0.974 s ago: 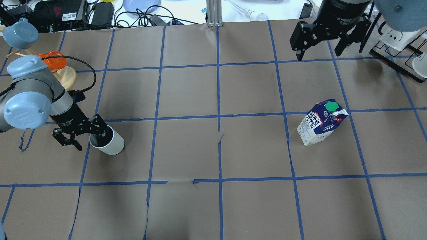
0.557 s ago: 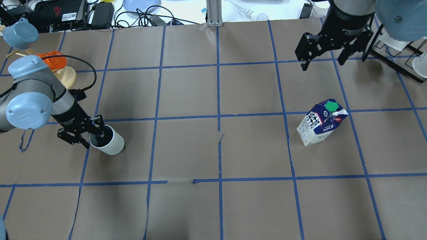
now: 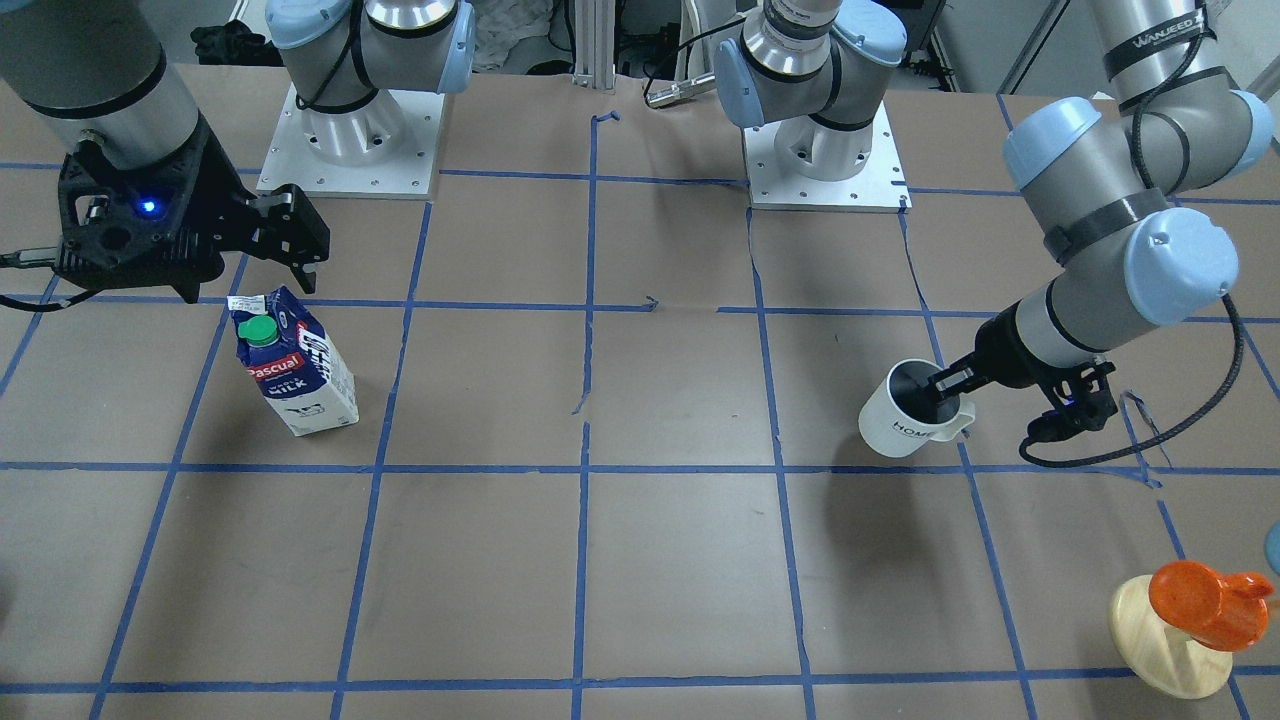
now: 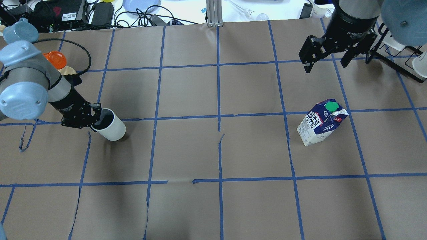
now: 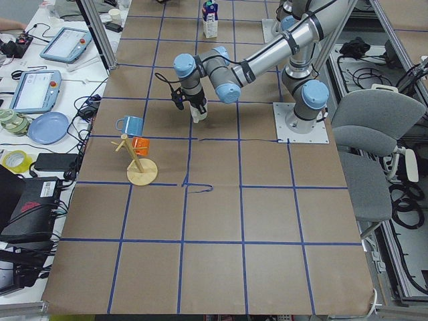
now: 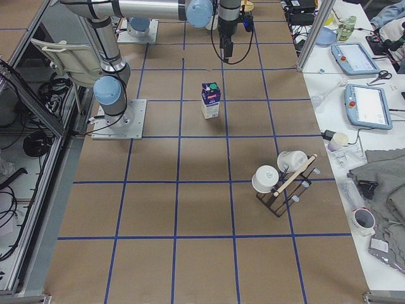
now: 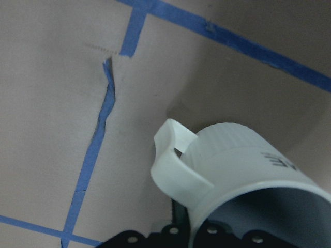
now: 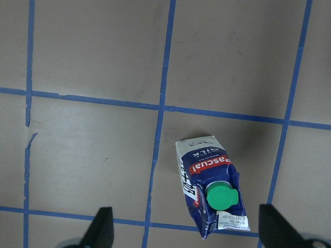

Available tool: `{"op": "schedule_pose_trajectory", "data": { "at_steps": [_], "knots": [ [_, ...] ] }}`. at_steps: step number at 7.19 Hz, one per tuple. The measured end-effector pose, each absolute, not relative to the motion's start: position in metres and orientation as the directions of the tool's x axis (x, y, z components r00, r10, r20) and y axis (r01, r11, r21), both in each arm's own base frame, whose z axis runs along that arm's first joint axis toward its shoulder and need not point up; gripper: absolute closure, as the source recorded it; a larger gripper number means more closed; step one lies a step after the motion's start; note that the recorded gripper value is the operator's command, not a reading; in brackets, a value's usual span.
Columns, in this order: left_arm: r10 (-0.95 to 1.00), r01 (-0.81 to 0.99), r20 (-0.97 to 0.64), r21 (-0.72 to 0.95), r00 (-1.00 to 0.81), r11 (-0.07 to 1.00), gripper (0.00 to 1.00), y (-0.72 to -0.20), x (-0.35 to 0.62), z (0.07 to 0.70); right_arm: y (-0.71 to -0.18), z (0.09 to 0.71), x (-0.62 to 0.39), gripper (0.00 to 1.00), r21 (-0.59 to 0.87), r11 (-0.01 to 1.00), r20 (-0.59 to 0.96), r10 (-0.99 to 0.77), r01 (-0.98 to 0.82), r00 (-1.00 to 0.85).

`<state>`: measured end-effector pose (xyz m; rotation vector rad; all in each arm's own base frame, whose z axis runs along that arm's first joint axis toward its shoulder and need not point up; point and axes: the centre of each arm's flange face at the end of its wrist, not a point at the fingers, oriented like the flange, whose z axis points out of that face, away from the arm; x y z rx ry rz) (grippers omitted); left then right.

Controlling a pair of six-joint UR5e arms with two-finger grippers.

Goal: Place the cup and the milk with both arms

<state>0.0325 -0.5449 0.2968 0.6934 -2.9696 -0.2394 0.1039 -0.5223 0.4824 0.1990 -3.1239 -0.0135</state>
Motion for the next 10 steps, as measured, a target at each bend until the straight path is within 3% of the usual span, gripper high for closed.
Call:
{"op": "schedule_pose_trajectory", "data": {
  "at_steps": [2,5,10],
  "knots": [
    [-0.520,-0.512,0.074,0.108,-0.851,0.852,1.00,-0.581,-0.028,0.343,-0.522,0.484,0.104,0.00,0.006,0.992,0.012,-0.127,-0.127,-0.992],
    [-0.587,-0.579,0.108,0.094,-0.803,0.810,1.00,-0.607,-0.110,0.361,-0.520,0.487,0.104,0.00,0.002,0.992,0.014,-0.127,-0.127,-0.992],
    [-0.627,-0.618,0.086,0.114,-0.774,0.778,1.00,-0.618,-0.255,0.304,-0.520,0.487,0.104,0.00,0.006,0.992,0.013,-0.127,-0.127,-0.992]
  ]
}}
